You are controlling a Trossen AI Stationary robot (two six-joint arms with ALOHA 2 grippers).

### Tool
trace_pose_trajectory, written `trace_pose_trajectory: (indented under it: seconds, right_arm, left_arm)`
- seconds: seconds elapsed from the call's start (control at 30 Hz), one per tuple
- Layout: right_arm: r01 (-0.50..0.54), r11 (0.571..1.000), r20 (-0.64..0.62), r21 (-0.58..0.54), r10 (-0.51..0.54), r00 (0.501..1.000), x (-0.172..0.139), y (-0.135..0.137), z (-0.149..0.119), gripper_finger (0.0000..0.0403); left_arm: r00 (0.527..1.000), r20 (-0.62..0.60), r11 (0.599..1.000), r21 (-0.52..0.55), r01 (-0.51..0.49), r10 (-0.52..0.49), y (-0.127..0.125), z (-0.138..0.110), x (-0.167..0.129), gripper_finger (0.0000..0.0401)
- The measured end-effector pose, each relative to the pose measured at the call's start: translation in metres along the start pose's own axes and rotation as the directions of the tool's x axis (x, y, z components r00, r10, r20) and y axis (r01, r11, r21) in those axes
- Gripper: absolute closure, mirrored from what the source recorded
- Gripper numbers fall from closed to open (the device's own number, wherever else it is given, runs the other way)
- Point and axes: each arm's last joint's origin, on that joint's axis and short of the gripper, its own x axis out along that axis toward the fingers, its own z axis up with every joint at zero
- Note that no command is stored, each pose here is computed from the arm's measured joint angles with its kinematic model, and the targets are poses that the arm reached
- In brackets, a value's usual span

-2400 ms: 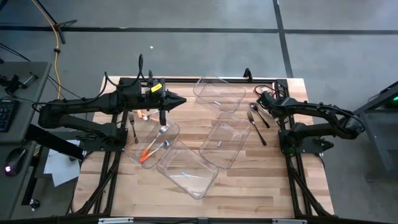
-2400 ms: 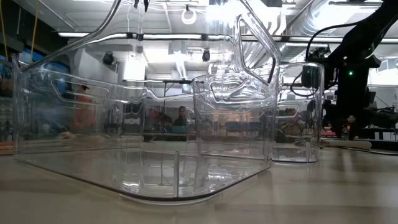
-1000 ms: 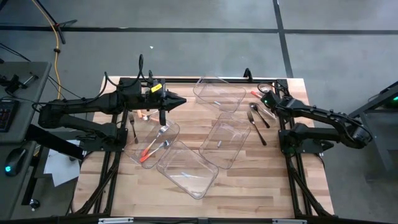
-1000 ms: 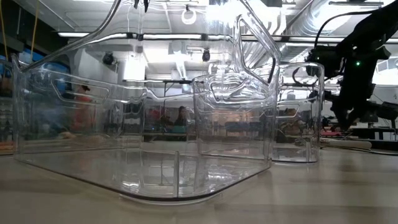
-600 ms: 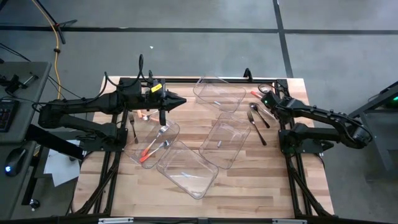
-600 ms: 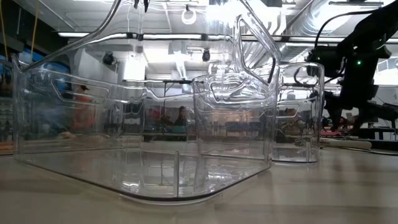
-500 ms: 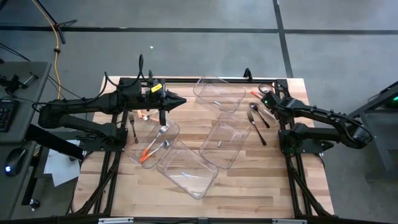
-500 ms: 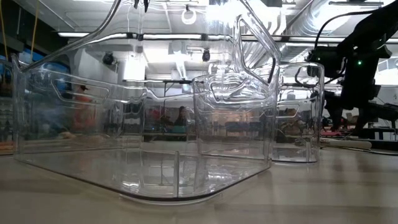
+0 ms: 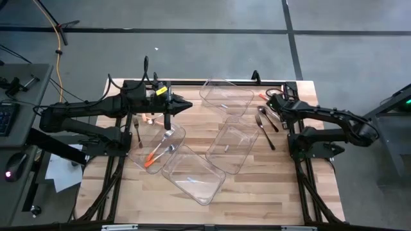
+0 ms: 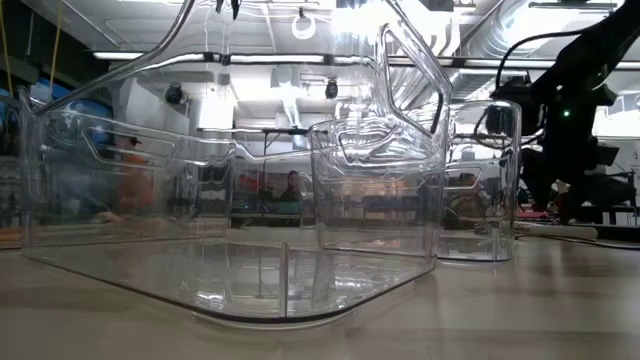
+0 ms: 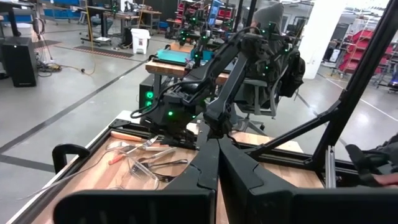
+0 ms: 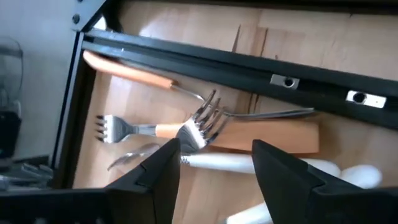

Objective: Sort silverware by color (type)
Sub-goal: Put the orange fork into the middle left transparent bin

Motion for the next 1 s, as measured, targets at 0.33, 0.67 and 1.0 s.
trace_pose_trajectory:
  seconds: [0.33, 0.67, 1.0]
  right_arm:
    - [0.021, 0.999, 0.051, 0.025, -0.023, 0.998, 0.011, 0.004, 0.001, 0.0259]
    - [0.044, 0.999, 0.056, -0.007, -0.044, 0.997, 0.017, 0.005, 0.000, 0.0304]
    - [0.042, 0.997, 0.055, -0.059, -0.038, 0.998, 0.016, 0.003, -0.002, 0.0390]
  left_arm:
    - [1.000, -0.001, 1.000, -0.001, 0.004, -0.004, 0.000, 0.000, 0.000, 0.0401]
    - [1.000, -0.001, 1.000, -0.021, 0.004, -0.004, 0.000, 0.000, 0.000, 0.0401]
    - [1.000, 0.000, 0.999, -0.045, 0.004, -0.004, 0.000, 0.000, 0.000, 0.0401]
